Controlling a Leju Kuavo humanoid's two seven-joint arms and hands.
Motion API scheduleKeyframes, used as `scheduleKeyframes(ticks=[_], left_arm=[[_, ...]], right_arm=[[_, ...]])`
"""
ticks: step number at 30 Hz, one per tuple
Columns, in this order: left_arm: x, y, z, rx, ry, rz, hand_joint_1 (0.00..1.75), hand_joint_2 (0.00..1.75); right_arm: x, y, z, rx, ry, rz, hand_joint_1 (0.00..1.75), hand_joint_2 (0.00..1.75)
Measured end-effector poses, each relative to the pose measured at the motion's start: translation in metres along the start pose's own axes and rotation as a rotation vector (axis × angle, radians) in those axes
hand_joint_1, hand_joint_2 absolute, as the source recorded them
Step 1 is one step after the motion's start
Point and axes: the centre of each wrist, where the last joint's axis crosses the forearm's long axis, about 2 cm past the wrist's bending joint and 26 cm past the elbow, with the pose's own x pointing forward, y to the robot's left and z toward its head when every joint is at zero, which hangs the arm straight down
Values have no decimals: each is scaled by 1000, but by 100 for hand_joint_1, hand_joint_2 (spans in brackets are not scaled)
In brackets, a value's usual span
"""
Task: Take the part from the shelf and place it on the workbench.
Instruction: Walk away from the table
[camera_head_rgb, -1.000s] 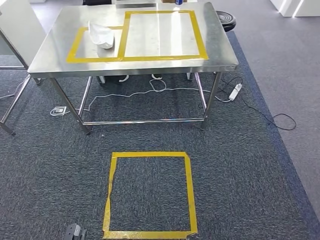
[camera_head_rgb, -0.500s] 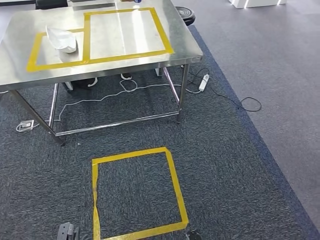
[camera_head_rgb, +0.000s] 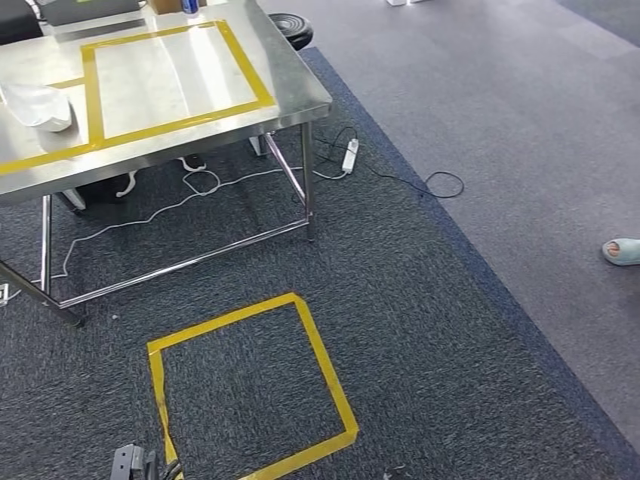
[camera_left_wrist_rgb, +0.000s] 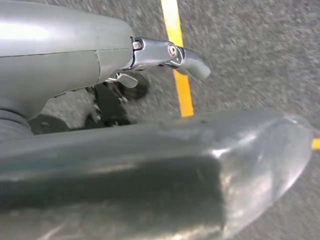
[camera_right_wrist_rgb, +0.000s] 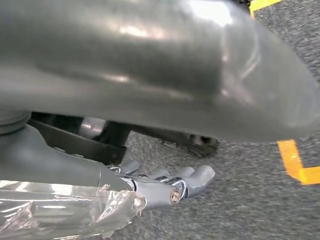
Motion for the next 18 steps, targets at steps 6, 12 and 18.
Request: scheduleKeyframes(ticks=[6, 12, 18], left_arm=[[3, 5, -1, 84, -29, -30, 0, 0], [4, 3, -2, 44, -4, -114, 0, 0], [4, -2, -3, 20, 126, -568, 0, 0]], right_arm=[[4, 1, -1, 18, 20, -8, 0, 0], [5, 2, -1, 45, 41, 6, 0, 0], [5, 2, -1, 38, 2, 26, 0, 0]])
